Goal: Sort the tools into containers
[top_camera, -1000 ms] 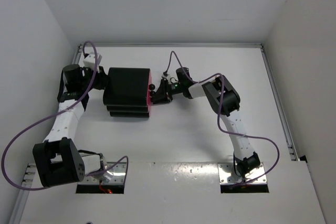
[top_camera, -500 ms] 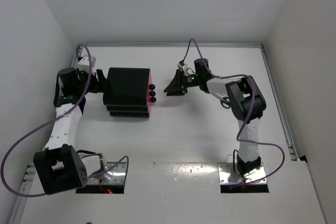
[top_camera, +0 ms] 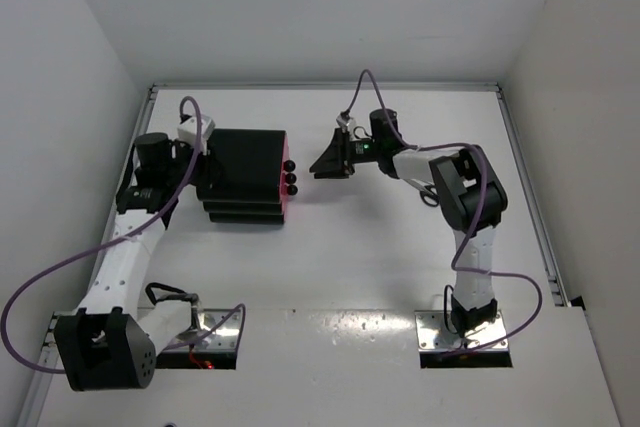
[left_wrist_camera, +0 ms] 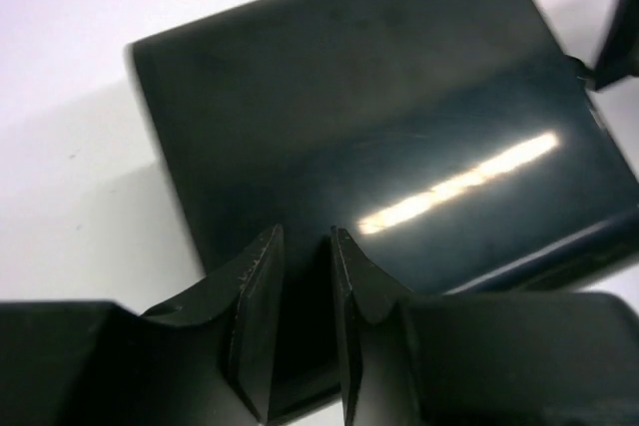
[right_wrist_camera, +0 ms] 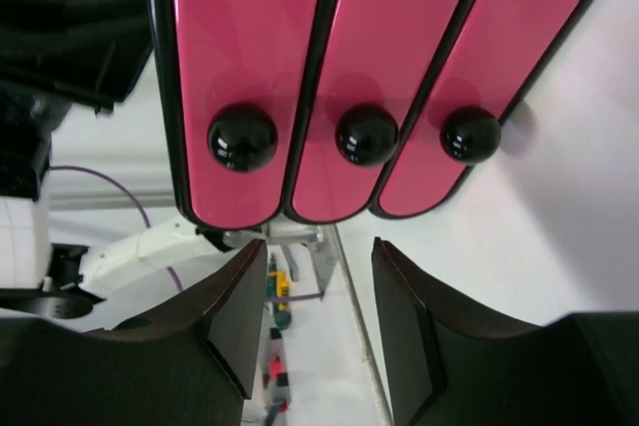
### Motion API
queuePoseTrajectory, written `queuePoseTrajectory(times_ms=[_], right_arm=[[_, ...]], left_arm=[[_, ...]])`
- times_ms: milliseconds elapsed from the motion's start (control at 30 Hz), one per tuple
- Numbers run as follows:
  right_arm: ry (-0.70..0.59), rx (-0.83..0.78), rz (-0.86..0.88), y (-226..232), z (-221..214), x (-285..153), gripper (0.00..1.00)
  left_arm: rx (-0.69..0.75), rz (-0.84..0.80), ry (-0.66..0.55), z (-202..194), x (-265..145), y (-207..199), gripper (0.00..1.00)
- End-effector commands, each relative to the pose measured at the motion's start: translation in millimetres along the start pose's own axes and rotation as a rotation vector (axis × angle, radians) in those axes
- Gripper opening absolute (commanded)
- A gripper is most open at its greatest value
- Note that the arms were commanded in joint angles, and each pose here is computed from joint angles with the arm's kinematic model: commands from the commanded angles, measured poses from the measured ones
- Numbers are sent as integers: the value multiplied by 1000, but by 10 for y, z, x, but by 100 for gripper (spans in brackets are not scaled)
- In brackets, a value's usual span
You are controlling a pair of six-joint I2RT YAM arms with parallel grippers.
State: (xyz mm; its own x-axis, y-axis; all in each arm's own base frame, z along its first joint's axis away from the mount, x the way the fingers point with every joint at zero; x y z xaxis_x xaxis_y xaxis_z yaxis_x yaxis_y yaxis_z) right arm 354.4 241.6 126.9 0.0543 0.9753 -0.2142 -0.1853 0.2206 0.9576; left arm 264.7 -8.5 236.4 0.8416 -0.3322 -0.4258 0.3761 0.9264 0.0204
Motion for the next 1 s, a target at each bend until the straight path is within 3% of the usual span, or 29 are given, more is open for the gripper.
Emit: queuePoseTrajectory(times_ms=[0,333,967], right_arm=[[-33,-15,64,50,80,93,47],[11,99,107,-143,-21,400,47],[11,83,166,-181,127,707,49]], left_arm=[[40,17,2,65,-15,-69,31],[17,19,81,-161,166,-117,28],[23,13,128,-322,232,-159,27]])
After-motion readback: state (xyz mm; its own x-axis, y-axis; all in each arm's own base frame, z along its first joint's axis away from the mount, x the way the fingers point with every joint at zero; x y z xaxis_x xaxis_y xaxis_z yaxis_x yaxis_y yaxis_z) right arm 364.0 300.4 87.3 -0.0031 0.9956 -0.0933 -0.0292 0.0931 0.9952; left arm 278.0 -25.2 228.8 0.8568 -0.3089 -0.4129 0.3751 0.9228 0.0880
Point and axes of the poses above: each gripper's point midway between its finger pads, its own x axis out along the fingers, its own y axis along the line the jaws close on, z = x × y, the point moved 8 cm from there along -x, back along the fingers, and after that the axes turned 2 degrees about x, right-handed, at the moved point
